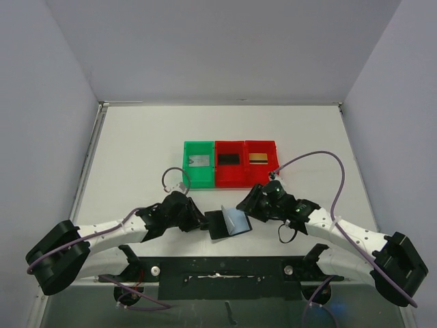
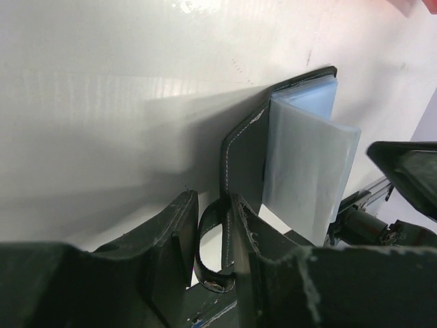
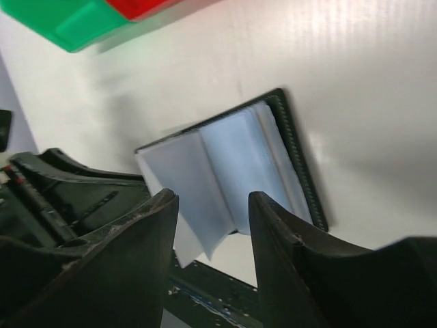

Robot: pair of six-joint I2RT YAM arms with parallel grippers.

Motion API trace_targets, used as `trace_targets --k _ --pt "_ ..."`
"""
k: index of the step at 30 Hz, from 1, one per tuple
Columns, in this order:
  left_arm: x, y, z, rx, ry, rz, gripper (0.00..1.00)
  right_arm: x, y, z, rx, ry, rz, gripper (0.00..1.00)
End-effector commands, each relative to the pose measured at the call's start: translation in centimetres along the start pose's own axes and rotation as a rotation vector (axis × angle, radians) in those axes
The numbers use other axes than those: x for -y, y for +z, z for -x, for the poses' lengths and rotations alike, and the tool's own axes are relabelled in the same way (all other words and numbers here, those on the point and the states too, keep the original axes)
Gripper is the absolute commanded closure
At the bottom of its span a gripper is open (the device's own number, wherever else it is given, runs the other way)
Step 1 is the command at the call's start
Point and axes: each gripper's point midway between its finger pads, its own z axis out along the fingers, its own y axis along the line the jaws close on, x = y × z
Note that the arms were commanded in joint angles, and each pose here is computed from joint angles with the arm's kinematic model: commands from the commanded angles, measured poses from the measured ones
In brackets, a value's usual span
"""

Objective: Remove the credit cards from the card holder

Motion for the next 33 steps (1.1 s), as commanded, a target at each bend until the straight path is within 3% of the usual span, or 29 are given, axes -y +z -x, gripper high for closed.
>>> trace_targets --k 1,8,15,33 --pt "2.7 -0.1 0.8 0.007 0.066 -0.054 0.76 2.3 -0.3 -0.4 -0.016 -0.026 -0.060 0.54" --pt "3.5 0.3 1.0 -0.012 0.123 -0.038 0.80 2.8 1.2 -1.8 -0.103 -0.067 -0.092 0.58" --pt "3.5 0.4 1.0 -0.024 0.156 -0.018 0.84 2.6 1.8 -1.8 -0.109 -0.088 -0.112 0.59" --pt "3.4 1.2 0.8 -0.055 0.201 0.008 0.88 -3.0 1.8 -2.7 -0.170 -0.093 0.184 0.60"
